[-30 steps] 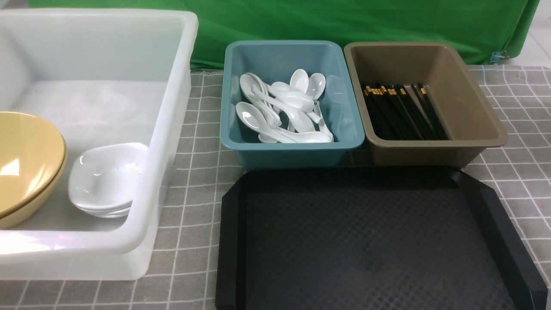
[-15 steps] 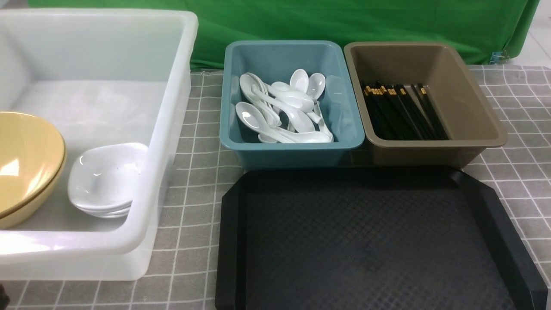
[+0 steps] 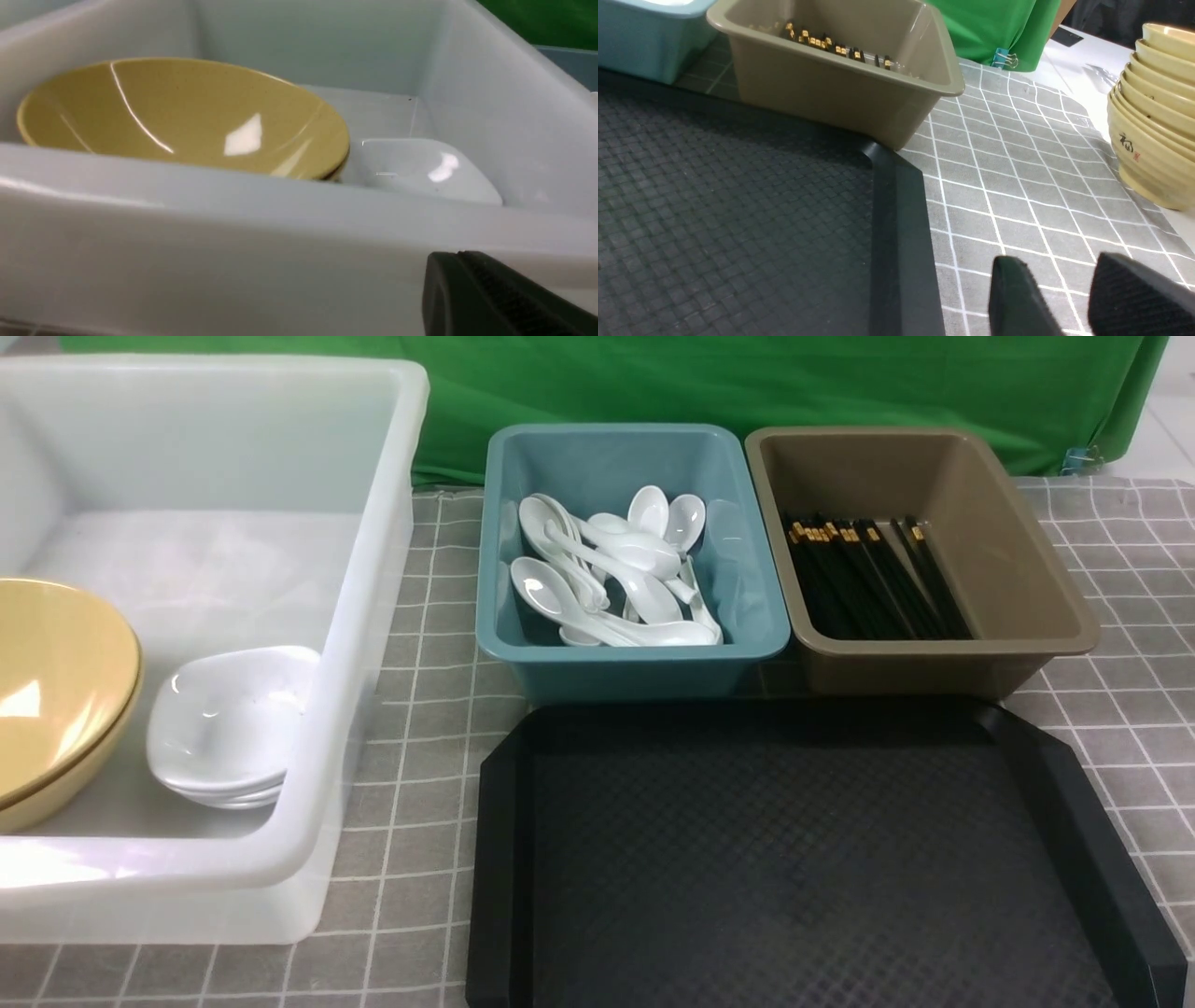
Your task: On grey table put chopsticks spoon bowls plates into blue grey white boxes.
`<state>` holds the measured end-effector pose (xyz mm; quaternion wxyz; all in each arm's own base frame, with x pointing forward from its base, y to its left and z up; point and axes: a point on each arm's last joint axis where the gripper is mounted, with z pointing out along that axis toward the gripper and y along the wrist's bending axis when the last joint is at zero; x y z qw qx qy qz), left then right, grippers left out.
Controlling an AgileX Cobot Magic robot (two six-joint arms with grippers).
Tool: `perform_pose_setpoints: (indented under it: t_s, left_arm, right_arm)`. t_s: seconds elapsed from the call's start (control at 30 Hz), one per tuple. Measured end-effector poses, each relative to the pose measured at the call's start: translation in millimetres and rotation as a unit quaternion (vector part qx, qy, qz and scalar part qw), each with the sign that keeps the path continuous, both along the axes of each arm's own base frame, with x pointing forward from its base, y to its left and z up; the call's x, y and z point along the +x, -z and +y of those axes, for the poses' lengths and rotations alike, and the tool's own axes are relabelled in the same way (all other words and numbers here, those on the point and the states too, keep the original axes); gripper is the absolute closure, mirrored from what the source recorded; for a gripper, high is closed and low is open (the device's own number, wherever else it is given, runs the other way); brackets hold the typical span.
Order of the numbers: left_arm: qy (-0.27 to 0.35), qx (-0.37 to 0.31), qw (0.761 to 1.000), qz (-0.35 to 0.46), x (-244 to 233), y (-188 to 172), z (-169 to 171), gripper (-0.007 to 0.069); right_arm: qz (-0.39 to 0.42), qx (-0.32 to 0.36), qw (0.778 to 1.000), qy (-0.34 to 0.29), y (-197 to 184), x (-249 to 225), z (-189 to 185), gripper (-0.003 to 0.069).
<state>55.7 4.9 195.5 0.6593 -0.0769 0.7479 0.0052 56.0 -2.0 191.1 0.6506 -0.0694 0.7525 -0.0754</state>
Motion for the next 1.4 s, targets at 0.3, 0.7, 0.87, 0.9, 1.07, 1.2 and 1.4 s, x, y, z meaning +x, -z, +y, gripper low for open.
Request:
perform_pose_setpoints:
  t_s: [0.3,0.7,0.87,0.9,1.07,1.2,1.4]
  left_arm:
    - [0.066,-0.009,0.998,0.01,0.2,5.5,-7.3,0.0624]
    - [0.083,-0.02,0.996,0.011,0.0,5.5,-9.4,0.0623]
    - [0.083,-0.02,0.996,0.011,0.0,5.5,-9.4,0.0623]
    - [0.083,-0.02,0.996,0.011,0.0,5.5,-9.4,0.0623]
    - [0.083,-0.02,0.996,0.011,0.0,5.5,-9.4,0.0623]
    - [0.082,-0.023,0.996,0.011,0.0,5.5,-9.4,0.0623]
    - [0.082,-0.023,0.996,0.011,0.0,5.5,-9.4,0.0623]
  right_arm:
    - [0.0,0.0,1.0,0.0,0.0,0.0,0.0,0.0419]
    - [0.0,0.0,1.0,0.0,0.0,0.0,0.0,0.0418]
    - [0.0,0.0,1.0,0.0,0.0,0.0,0.0,0.0418]
    - [0.0,0.0,1.0,0.0,0.0,0.0,0.0,0.0418]
    - [0.0,0.0,1.0,0.0,0.0,0.0,0.0,0.0418]
    - [0.0,0.0,1.0,0.0,0.0,0.0,0.0,0.0418]
    - [0.0,0.0,1.0,0.0,0.0,0.0,0.0,0.0418]
